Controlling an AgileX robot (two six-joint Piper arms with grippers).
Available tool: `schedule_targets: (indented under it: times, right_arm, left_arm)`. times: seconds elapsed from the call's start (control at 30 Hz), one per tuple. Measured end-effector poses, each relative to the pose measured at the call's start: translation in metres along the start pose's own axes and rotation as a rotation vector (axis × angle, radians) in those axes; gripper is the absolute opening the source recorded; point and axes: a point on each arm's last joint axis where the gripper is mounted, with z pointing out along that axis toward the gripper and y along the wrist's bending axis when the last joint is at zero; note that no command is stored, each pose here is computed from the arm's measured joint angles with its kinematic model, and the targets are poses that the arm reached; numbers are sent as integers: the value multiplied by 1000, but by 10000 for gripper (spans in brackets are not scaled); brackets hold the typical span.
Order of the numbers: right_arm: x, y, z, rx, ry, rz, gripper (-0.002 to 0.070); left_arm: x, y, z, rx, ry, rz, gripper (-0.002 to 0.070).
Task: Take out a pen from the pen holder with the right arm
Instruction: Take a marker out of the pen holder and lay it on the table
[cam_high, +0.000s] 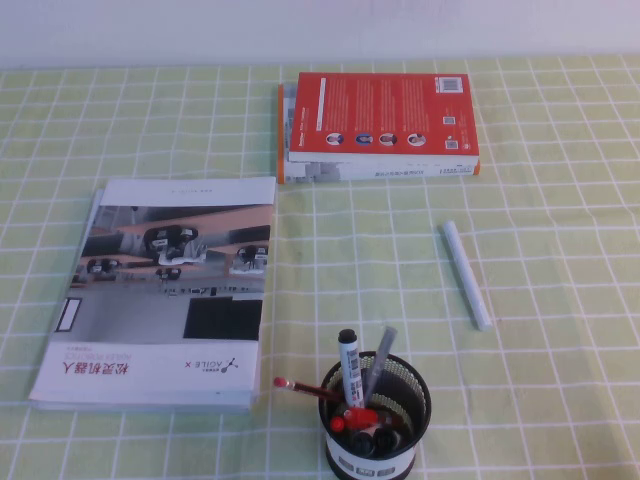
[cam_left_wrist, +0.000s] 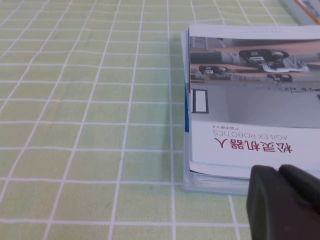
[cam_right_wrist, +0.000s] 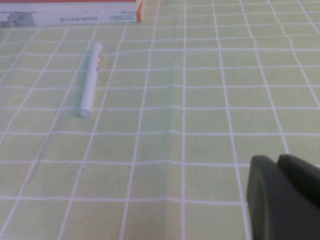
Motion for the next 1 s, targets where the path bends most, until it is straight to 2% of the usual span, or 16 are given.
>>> schedule_targets:
  times: [0.63,1.0]
  right_arm:
    - [0,0,0,-1,0,4,-12]
    - [0,3,0,-31,-3,79,-13]
  left_arm:
    - [0,0,0,0,0,0,-5]
    - [0,0,0,0,0,0,-5]
